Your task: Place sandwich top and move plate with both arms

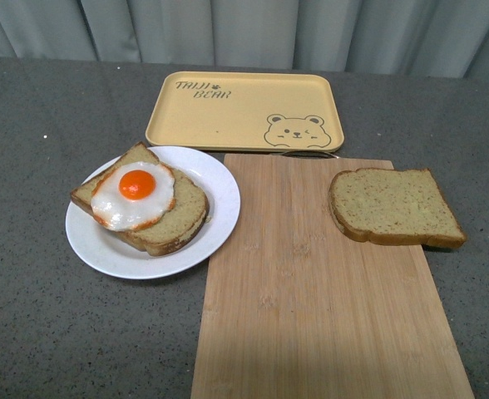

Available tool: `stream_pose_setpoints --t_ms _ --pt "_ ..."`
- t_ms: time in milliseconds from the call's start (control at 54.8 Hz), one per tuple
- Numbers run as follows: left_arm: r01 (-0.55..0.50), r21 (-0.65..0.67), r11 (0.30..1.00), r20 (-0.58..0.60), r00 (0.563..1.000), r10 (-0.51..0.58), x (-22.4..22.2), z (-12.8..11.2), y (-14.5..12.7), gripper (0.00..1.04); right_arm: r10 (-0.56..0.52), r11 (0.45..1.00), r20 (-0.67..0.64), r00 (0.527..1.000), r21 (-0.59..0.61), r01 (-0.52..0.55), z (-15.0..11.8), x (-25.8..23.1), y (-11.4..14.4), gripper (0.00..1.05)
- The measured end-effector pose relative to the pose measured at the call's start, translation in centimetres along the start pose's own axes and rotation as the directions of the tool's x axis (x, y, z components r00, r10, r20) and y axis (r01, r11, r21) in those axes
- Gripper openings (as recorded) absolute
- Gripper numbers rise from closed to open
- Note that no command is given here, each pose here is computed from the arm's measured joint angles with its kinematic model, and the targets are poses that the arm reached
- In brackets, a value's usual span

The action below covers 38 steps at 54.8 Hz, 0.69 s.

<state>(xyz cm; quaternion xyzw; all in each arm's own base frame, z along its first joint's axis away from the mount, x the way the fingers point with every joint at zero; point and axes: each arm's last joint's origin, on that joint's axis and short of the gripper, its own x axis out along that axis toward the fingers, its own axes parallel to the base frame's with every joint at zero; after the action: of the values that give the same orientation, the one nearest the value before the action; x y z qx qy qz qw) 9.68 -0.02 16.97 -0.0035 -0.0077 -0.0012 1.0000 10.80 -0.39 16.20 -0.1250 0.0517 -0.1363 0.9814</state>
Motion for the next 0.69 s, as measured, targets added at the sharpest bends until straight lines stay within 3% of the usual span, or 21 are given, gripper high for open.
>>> stream_pose_setpoints --t_ms 219,328,493,639,693 --pt "0.000 0.000 1.000 0.000 1.000 0.000 0.0 0.0 0.0 0.98 0.115 0.993 -0.117 0.986 0.052 -0.110 0.6 4.3 -0.6 0.95" --pt "0.000 0.000 1.000 0.000 1.000 0.000 0.0 0.0 0.0 0.98 0.239 0.966 -0.235 0.942 0.153 -0.207 0.4 7.8 -0.7 0.95" --pt "0.000 0.000 1.000 0.000 1.000 0.000 0.0 0.0 0.0 0.98 0.444 0.873 -0.429 0.786 0.403 -0.274 -1.7 13.3 -0.8 0.95" --pt "0.000 0.000 1.000 0.000 1.000 0.000 0.0 0.0 0.0 0.98 0.551 0.805 -0.486 0.678 0.523 -0.279 -3.1 17.0 -0.6 0.95" --pt "0.000 0.000 1.000 0.000 1.000 0.000 0.0 0.0 0.0 0.98 0.604 0.767 -0.507 0.615 0.578 -0.277 -4.1 18.6 -0.2 0.95"
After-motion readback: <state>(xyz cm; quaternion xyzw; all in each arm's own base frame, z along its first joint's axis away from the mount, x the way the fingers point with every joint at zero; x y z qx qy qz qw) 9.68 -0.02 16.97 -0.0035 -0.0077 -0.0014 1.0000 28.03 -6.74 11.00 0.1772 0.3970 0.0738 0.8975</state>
